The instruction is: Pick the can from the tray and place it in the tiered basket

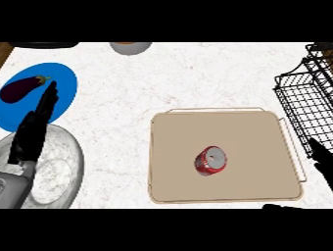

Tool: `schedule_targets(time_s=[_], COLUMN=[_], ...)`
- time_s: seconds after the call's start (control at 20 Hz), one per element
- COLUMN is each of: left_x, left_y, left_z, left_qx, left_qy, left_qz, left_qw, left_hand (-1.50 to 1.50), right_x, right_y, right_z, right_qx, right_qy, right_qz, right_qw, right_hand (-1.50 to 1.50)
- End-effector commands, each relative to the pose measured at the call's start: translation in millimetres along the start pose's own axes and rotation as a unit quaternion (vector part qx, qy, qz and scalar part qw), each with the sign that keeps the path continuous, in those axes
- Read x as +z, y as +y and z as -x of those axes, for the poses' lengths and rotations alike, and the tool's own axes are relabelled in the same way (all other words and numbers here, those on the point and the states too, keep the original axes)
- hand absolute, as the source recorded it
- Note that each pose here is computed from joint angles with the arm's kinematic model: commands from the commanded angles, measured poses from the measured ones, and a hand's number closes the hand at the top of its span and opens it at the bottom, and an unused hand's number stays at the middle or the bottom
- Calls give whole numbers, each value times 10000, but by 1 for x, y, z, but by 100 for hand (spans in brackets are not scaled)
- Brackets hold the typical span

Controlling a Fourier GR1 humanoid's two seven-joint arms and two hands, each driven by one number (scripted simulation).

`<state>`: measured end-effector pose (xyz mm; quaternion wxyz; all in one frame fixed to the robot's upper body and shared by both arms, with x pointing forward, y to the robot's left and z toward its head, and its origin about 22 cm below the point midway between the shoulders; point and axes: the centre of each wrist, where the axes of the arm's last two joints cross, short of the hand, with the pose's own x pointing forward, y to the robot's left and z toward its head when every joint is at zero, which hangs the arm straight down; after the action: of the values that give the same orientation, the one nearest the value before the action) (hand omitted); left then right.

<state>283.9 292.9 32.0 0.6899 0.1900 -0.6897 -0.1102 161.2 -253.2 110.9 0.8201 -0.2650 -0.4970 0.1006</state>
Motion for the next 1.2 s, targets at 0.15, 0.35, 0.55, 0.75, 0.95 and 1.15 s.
schedule_targets(time_s=[0.15, 0.35, 0.55, 0.75, 0.95, 1.15], left_x=[-13, 3, -6, -3, -7, 0], left_y=[0, -6, 2, 15, 11, 13], left_z=[-11, 3, -3, 3, 5, -2], left_qx=[-5, 45, -17, -10, -82, 2], left_qy=[-3, -73, 58, 4, 53, 85], left_qz=[19, 80, 0, 48, -115, -26], left_qw=[10000, 9999, 10000, 10000, 9999, 10000], left_hand=[0, 0, 0, 0, 0, 0], right_x=[-2, -21, -34, -43, -50, -43], right_y=[4, 30, 38, 54, 68, 85], right_z=[-67, -81, -88, -87, -89, -82], right_qx=[548, 599, 691, 1002, 1101, 1189], right_qy=[798, 1085, 1361, 1516, 1606, 1618], right_qz=[-196, -495, -724, -852, -946, -985], right_qw=[9951, 9911, 9856, 9797, 9763, 9747], right_hand=[-150, -150, -150, -150, -150, -150])
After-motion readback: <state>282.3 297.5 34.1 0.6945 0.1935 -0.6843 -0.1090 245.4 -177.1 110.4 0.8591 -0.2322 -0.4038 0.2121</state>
